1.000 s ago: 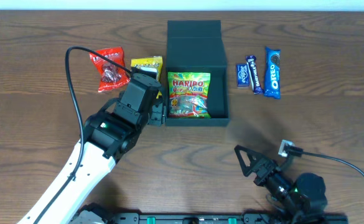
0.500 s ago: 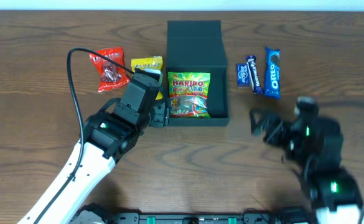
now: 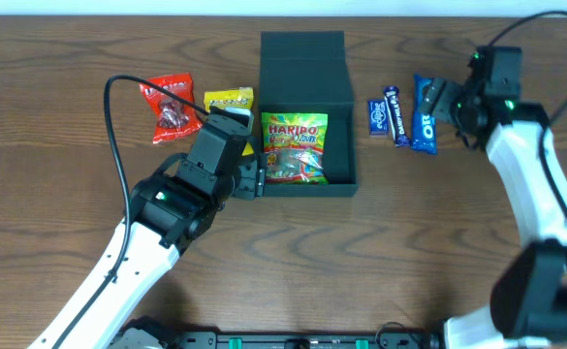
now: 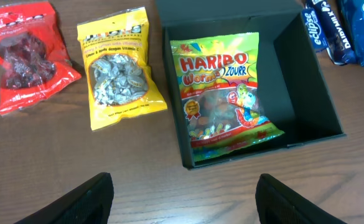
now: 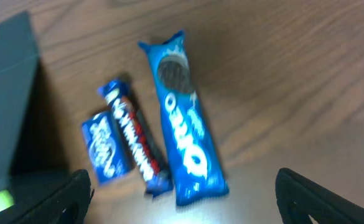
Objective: Pack container
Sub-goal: 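Reach right gripper to the blue Oreo pack and grasp it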
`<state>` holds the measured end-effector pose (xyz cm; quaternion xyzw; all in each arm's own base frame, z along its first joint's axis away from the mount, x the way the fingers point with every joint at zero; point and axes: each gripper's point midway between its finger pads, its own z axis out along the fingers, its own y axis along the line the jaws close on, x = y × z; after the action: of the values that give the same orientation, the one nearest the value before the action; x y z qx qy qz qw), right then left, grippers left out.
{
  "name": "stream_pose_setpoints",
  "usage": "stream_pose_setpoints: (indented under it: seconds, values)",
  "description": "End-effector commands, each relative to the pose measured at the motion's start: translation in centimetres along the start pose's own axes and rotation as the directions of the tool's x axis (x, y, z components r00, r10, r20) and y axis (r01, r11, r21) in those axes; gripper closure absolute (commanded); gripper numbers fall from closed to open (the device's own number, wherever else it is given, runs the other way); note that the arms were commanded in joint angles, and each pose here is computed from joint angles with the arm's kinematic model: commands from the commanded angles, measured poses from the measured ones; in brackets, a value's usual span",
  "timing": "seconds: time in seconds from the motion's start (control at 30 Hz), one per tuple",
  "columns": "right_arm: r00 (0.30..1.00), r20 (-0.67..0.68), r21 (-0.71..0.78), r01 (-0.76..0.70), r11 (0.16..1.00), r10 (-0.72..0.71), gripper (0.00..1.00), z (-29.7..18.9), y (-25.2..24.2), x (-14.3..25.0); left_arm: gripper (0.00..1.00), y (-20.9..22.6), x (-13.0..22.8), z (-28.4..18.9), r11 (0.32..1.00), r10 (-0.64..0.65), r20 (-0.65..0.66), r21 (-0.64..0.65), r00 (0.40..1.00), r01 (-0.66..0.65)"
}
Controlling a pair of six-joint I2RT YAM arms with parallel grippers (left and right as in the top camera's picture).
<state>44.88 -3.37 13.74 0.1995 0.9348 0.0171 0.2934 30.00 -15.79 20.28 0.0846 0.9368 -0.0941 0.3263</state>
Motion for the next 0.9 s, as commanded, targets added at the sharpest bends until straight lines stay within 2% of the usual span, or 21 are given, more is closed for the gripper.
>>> stream_pose_setpoints:
  seconds: [0.0,0.47,0.77,0.87]
  values:
    - [1.0,0.003,0.061,0.027,0.998,-0.027,0.05,2.2,-0.7,-1.6,0.25,0.0,-0.8,-0.7,1.0,0.008,0.027,0.006,1.0,-0.008]
    - [0.993,-0.11,0.071,0.048,0.996,-0.04,0.13,11.6,-0.6,0.5,0.24,0.0,-0.8,-0.7,1.0,0.008,0.024,0.005,1.0,-0.008]
    - [0.986,-0.16,0.077,0.067,0.995,-0.054,0.24,14.0,-0.8,2.5,0.24,0.0,-0.8,-0.7,1.0,0.008,0.025,0.004,1.0,-0.008]
    - [0.982,-0.179,0.083,0.07,0.994,-0.054,0.3,14.4,-1.0,3.1,0.24,0.0,-0.8,-0.7,1.0,0.008,0.025,0.004,1.0,-0.008]
